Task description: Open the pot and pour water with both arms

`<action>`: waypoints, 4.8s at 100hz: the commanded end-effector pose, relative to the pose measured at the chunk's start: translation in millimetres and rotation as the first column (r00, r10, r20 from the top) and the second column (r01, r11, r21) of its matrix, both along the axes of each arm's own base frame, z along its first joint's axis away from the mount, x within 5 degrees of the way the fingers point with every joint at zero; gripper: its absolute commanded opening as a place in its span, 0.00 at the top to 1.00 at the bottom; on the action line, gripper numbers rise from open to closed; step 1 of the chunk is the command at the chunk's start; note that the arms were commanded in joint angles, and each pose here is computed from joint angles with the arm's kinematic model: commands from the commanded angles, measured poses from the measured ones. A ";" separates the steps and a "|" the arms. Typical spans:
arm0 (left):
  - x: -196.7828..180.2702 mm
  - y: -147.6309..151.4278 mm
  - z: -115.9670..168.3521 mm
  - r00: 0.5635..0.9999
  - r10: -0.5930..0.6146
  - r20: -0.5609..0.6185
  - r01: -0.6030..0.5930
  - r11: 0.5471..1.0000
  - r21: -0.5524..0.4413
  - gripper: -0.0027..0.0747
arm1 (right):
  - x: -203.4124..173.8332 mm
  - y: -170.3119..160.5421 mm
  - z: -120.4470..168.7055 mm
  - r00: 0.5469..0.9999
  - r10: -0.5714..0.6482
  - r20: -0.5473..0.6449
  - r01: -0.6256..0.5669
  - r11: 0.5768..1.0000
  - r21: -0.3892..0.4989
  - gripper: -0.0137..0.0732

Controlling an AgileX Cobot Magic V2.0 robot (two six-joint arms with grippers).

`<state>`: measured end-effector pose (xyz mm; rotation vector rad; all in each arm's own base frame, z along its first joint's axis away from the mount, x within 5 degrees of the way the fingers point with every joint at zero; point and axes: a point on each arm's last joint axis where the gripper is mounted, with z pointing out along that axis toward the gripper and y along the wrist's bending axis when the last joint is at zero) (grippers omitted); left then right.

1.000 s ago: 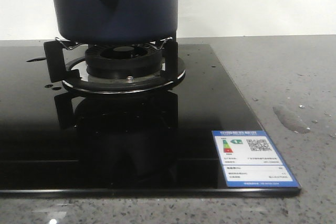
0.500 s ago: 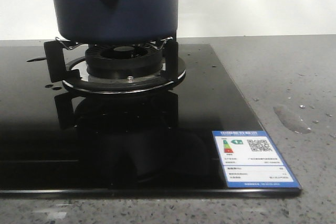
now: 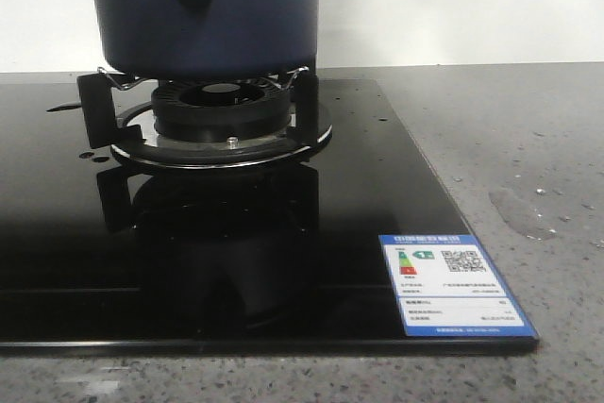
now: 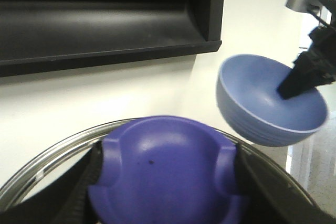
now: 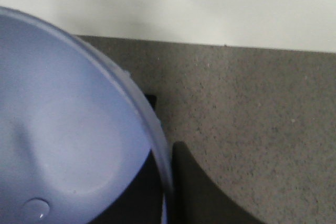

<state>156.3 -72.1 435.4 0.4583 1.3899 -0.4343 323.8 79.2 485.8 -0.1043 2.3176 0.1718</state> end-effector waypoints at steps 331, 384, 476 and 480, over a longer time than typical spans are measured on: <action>145.1 -85.8 -71.6 0.914 -0.322 -0.248 0.341 0.939 0.036 0.63 | -220.8 -69.7 -27.8 0.952 -0.077 0.296 0.063 0.997 0.054 0.92; 108.1 -64.4 -20.7 0.949 -0.298 -0.103 0.301 0.953 0.015 0.26 | -218.5 -70.7 -27.3 0.935 -0.082 0.346 0.069 0.996 0.049 0.92; -129.7 47.0 -107.2 0.969 0.121 0.217 -0.103 0.991 -0.091 0.99 | -311.6 -67.6 -157.2 0.717 -0.017 0.697 -0.010 0.999 0.034 0.92; -132.4 47.8 -109.0 0.966 0.121 0.228 -0.102 0.990 -0.095 0.99 | -311.7 -67.4 -157.8 0.722 -0.015 0.692 -0.011 0.999 0.033 0.92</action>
